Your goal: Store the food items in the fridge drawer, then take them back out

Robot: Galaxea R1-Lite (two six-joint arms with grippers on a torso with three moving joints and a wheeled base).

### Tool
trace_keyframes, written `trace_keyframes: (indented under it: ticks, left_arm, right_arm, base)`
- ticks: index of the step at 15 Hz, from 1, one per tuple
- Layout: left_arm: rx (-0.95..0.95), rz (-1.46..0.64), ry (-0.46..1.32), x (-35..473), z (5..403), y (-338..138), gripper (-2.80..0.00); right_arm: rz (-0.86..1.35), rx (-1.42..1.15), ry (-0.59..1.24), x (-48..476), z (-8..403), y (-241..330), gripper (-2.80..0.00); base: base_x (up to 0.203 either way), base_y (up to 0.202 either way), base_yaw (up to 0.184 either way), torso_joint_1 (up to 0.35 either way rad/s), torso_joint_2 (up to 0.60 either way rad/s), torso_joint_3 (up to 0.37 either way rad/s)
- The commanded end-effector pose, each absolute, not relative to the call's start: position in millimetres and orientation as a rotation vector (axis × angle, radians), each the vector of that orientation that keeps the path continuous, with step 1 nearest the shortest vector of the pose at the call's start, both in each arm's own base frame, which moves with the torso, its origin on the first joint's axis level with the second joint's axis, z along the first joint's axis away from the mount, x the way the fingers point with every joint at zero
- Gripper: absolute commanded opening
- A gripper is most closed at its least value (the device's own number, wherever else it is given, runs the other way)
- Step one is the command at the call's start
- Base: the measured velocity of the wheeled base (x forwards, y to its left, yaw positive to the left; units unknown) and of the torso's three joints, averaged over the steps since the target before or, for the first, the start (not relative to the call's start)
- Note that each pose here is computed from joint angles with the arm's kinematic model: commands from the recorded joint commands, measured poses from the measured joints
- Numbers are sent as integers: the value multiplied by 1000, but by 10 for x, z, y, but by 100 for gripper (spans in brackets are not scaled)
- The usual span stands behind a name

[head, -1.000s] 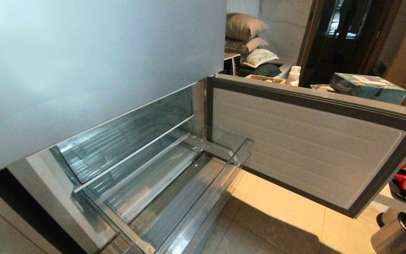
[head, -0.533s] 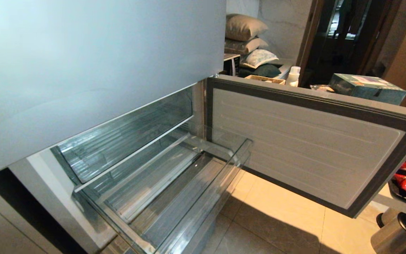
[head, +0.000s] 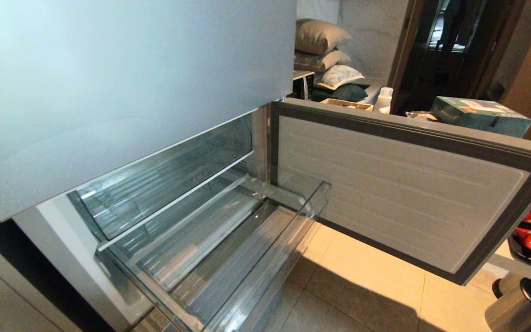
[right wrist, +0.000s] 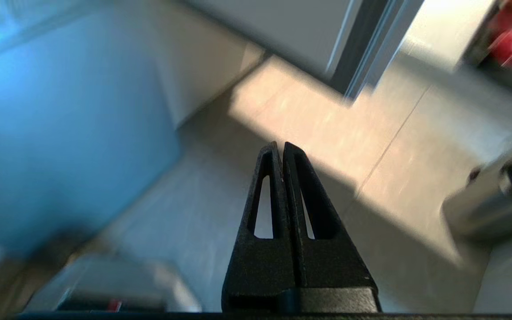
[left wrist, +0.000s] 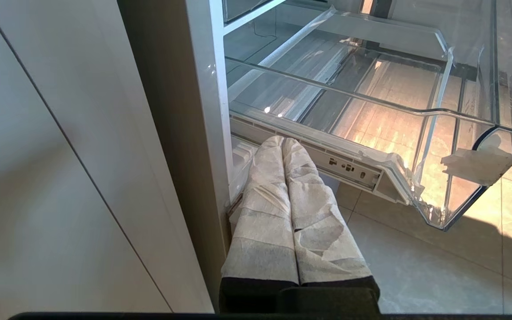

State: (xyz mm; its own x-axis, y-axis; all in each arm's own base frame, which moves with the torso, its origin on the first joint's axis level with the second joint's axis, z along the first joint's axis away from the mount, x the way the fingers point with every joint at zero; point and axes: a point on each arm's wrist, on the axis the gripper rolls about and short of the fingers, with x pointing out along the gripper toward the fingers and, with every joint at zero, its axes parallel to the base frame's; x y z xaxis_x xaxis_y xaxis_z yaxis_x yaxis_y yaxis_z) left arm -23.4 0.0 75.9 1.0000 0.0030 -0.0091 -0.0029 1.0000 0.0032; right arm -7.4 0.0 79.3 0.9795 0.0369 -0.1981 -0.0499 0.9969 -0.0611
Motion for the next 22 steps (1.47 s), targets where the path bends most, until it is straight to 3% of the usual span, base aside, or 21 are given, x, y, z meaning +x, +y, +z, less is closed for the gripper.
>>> trace_keyframes:
  ticks: [1, 9, 19, 22]
  left_arm:
    - [3, 3, 9, -234, 759, 0, -280]
    - [3, 3, 9, -234, 759, 0, -280]
    - [3, 3, 9, -234, 759, 0, -280]
    - [3, 3, 9, -234, 759, 0, -280]
  right_arm:
    - [22, -71, 20, -219, 748, 0, -280]
    - [-3, -66, 11, -228, 744, -1, -280]
    - [-3, -49, 9, -228, 746, -1, -280]
    - [0, -42, 88, -169, 761, -1, -280]
  base:
    - [0, 0, 0, 0, 0, 0]
    - [1, -4, 20, 0, 1, 1]
    - [1, -9, 176, 2, 1, 2]
    - [0, -8, 124, 2, 2, 4]
